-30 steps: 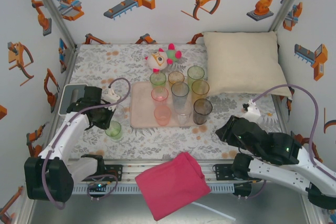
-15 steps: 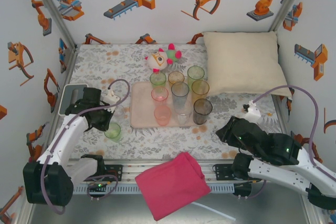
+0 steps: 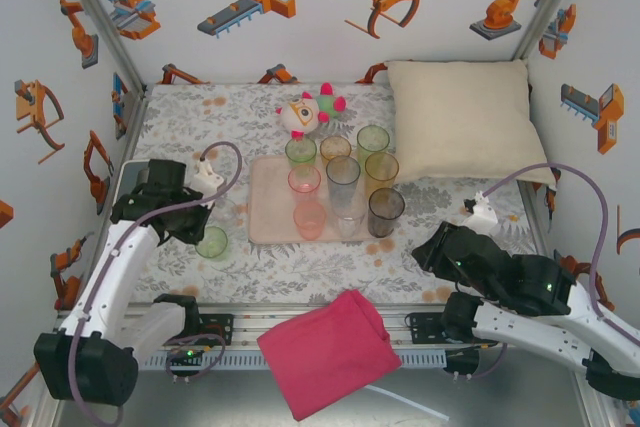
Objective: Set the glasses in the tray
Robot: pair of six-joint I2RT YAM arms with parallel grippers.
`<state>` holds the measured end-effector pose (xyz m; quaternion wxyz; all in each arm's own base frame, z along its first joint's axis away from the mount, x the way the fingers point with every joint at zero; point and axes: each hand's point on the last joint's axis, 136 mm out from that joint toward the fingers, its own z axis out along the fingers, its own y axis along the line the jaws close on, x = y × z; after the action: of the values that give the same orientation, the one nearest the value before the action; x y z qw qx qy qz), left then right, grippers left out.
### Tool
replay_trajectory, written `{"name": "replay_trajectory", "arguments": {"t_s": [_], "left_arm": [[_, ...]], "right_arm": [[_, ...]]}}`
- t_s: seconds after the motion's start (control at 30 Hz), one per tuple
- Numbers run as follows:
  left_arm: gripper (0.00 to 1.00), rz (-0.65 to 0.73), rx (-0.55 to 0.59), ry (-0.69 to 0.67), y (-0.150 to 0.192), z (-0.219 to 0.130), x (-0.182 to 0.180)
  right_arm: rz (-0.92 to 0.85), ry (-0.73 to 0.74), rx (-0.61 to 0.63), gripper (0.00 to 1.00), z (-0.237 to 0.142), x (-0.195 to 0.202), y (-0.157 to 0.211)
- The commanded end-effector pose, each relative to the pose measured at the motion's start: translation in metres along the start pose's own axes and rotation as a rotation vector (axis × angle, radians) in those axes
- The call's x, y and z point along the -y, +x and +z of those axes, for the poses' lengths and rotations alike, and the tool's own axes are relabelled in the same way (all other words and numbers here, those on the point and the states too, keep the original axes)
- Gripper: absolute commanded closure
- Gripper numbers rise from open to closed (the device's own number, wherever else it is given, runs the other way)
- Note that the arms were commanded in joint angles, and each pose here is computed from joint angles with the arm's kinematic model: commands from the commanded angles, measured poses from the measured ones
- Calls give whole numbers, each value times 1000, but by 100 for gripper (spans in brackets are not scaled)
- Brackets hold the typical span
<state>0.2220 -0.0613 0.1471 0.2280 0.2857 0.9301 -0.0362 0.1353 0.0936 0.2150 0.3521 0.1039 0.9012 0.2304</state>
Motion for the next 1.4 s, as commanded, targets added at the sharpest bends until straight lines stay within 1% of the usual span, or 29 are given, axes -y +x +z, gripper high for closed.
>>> {"name": "replay_trajectory", "arguments": {"t_s": [0.0, 0.23, 0.4, 0.8, 1.0, 1.37], "left_arm": [[90, 5, 31, 20, -11, -19, 10], [90, 52, 67, 42, -36, -33, 25], [90, 74, 84, 54, -59, -32, 28], [90, 241, 96, 45, -111, 2, 53], [90, 278, 67, 52, -121, 28, 61], [90, 294, 45, 91, -124, 57, 75]], "right_arm": [[8, 20, 35, 62, 0, 6, -5], [10, 17, 37, 61, -1, 6, -5], [10, 18, 40, 62, -2, 5, -7], [12, 21, 38, 62, -7, 4, -10], [17, 18, 36, 64, -10, 5, -11], [20, 23, 33, 64, -10, 7, -10]]}}
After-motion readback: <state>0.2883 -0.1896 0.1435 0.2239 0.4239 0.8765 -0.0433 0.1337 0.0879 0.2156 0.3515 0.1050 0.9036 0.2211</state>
